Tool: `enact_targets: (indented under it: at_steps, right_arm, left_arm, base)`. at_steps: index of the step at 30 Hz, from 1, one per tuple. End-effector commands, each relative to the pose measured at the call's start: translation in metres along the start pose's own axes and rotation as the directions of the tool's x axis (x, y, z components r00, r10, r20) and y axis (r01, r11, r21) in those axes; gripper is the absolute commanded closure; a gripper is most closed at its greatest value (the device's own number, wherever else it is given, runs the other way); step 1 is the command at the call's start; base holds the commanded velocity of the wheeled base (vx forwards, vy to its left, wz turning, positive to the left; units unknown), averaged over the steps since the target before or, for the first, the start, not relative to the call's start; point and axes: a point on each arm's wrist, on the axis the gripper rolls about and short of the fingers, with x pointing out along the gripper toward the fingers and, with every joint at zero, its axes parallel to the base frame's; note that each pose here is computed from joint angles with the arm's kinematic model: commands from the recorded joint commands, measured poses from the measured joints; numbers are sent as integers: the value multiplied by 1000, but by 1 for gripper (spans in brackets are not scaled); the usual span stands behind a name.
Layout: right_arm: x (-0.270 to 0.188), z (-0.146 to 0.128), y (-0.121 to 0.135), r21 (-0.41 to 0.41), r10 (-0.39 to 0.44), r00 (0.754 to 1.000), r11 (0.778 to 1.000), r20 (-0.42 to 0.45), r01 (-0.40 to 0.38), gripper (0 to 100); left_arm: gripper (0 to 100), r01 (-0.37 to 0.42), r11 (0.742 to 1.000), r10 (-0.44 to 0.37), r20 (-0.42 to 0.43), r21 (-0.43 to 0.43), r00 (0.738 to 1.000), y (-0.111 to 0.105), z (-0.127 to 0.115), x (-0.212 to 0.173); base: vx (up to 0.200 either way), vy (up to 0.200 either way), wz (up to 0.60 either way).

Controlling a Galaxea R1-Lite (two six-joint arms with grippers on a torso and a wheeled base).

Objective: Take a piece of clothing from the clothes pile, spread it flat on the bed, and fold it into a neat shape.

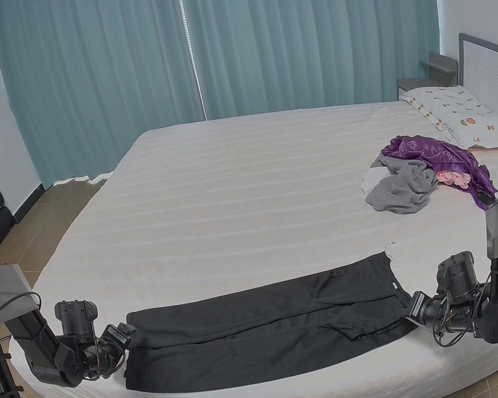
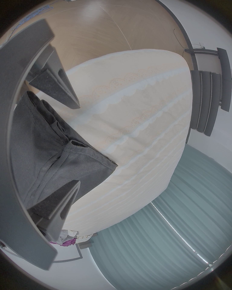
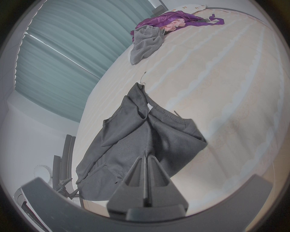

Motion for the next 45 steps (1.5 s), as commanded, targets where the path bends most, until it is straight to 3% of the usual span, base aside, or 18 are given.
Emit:
enact_targets:
  at_steps: [1,9,10,16,27,32,39,45]
  right_arm:
    - [-6,1,0,2,5,1000,1000,-3,-5,100]
    - [-6,-2,-7,-26,-25,1000,999,-19,24,100]
    - [-6,-2,-7,-27,-25,1000,999,-19,24,0]
    - [-6,0,-9,-24,-18,1000,1000,-24,17,0]
    - [-14,48,-6,58,44,988,997,147,-53,0]
    - [-12,52,-9,72,55,988,995,141,-65,0]
    - [-11,55,-14,84,74,990,993,116,-84,0]
    - [-3,54,-23,98,71,994,992,89,-79,0]
  left_arm:
    - [0,-2,1000,2,-1,0,1000,0,0,1]
    - [0,-2,1000,2,-1,0,1000,0,0,1]
    - [0,-2,1000,2,-1,0,1000,0,0,1]
    - [0,6,1000,-6,6,0,1000,-1,1,-1]
    - [0,22,1000,-22,27,-2,999,-5,5,-4]
    - [0,21,1000,-21,26,-1,999,-5,5,-3]
    - [0,26,1000,-26,22,13,999,-5,5,-5]
    - [0,52,993,-51,-9,108,999,-6,4,-3]
  base:
    - [0,0,0]
    - [0,0,0]
    - [0,0,0]
    - [0,0,0]
    - [18,0,0]
    - [200,0,0]
    - [0,0,0]
    - [0,0,0]
